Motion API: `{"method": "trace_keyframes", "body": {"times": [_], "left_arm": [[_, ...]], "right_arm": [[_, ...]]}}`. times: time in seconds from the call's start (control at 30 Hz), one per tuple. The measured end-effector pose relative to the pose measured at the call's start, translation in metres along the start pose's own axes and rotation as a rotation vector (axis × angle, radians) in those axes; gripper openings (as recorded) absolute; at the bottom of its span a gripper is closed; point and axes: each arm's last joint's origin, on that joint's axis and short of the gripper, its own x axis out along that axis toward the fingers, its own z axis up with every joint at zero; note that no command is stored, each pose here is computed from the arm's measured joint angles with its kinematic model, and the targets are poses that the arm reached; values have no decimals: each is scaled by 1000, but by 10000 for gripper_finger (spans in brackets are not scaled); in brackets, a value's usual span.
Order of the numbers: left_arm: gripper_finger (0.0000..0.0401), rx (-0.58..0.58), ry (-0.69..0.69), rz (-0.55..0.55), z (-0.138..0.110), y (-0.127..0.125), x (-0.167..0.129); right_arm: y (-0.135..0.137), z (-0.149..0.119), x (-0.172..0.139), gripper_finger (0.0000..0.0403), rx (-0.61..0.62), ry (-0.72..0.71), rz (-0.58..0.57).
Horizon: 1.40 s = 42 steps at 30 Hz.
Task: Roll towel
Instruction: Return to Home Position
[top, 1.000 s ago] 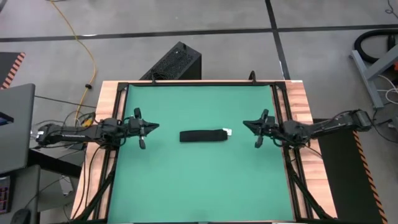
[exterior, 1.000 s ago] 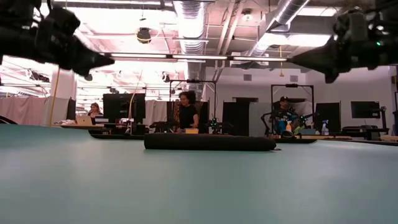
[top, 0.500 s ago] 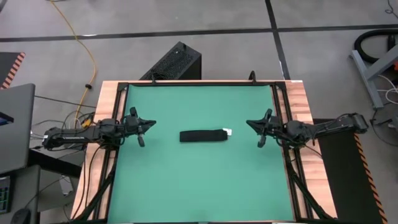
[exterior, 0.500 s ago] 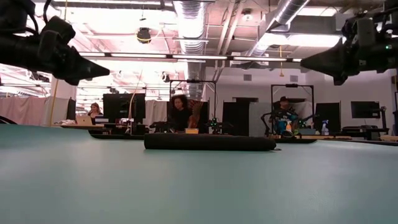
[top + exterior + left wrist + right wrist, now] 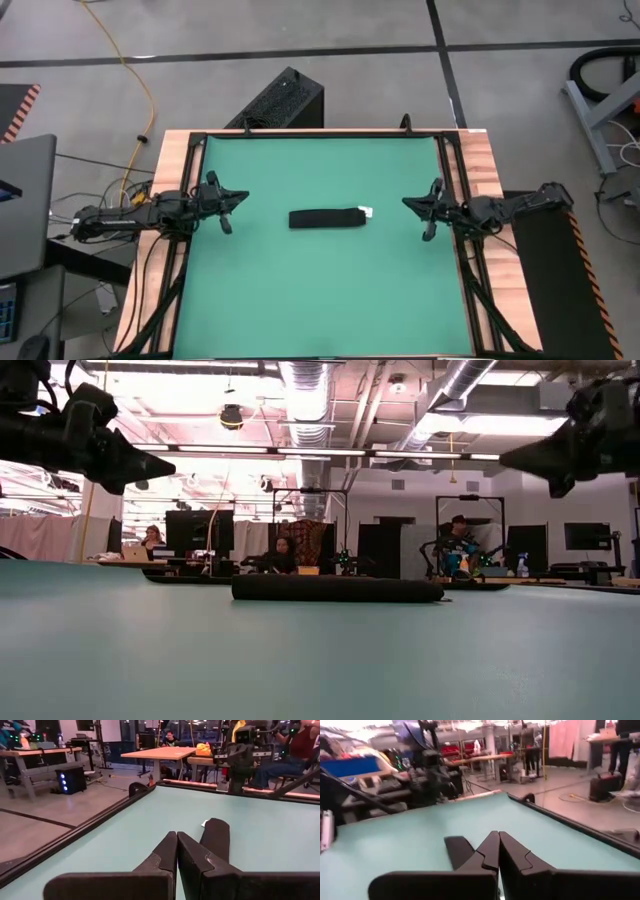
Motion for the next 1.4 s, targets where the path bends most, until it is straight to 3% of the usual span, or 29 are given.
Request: {"method": "trace_keyframes", "body": {"times": [0.1, 0.23, 0.3, 0.47, 0.6, 0.83, 1.07, 1.2, 1.4], "left_arm": [[0, -2, -4, 0, 0, 0, 0], [0, -1, -27, -2, 0, 0, 0], [0, 7, -33, -11, 1, 0, 0], [0, 22, -29, -204, 0, -6, -1], [0, 11, 19, -319, -4, -9, -2], [0, 20, 33, -305, -3, -8, -2], [0, 21, 26, -419, -3, -11, -3], [0, 61, 29, -355, -4, -10, -3], [0, 54, 28, -308, -3, -8, -2]], "right_arm": [[3, 1, -3, 24, -17, -10, 28], [1, 2, -5, 24, -66, -29, -83], [1, 3, -6, 24, -95, -41, -85], [12, 5, -9, 14, -146, -54, 266], [14, 1, -9, 15, -84, -2, 339], [11, 0, -6, 29, -98, 7, 270], [9, 0, -6, 20, -138, -1, 225], [5, 1, -4, 23, -137, -9, 118], [3, 1, -3, 33, -140, -10, 92]]}}
